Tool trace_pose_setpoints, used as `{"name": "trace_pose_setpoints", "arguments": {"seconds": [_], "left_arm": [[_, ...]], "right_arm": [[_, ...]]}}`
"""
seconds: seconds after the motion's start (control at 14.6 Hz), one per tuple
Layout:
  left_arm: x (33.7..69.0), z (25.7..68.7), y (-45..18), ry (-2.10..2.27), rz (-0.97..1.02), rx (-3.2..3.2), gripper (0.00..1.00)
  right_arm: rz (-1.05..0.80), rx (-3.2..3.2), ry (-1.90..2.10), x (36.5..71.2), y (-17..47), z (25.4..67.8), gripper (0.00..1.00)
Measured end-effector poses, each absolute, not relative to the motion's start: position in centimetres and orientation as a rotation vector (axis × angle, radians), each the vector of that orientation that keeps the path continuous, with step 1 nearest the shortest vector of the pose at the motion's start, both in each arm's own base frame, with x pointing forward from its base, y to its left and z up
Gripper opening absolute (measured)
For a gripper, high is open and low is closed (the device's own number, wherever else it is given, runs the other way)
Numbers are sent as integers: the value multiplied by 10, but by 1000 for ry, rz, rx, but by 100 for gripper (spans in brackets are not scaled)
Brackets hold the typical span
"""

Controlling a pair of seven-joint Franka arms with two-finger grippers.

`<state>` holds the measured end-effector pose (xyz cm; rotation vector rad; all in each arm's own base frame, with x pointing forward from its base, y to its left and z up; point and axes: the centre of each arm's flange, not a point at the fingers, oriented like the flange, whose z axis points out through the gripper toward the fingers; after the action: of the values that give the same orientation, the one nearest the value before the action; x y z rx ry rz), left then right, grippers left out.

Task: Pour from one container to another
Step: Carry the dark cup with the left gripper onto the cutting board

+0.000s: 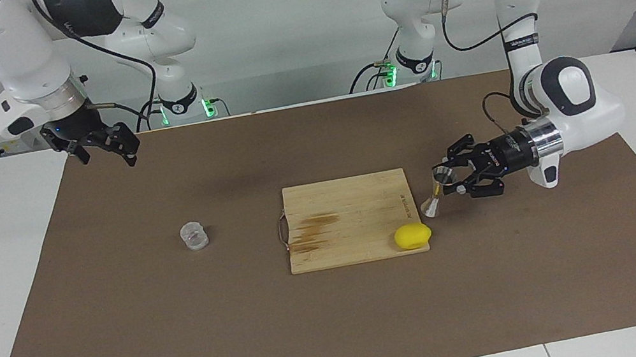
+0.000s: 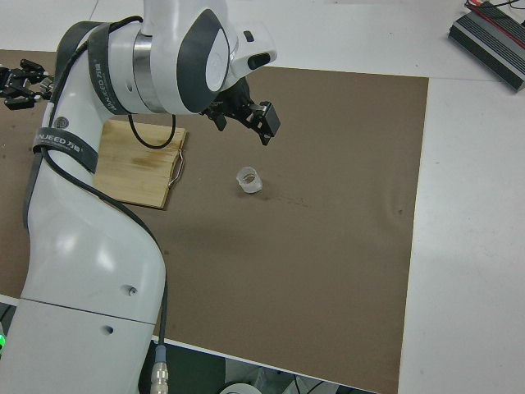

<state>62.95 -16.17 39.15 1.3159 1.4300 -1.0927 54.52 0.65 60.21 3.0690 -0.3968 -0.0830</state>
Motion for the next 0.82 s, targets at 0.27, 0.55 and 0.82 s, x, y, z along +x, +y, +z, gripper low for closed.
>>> {"name": "trace_pose_setpoints", "arguments": {"seconds": [0.27,0.55,0.82], "left_arm": [[608,377,-251,1503,-1052,1286,50],[582,359,-305,1576,-1003,1276,50],[566,344,-329,1645,-957,1241,50]], "right_arm": [[-83,3069,-400,545,6,602,100],[-83,3066,-425,545,6,602,100],[-91,3071,-567,545,3,602,100]]}}
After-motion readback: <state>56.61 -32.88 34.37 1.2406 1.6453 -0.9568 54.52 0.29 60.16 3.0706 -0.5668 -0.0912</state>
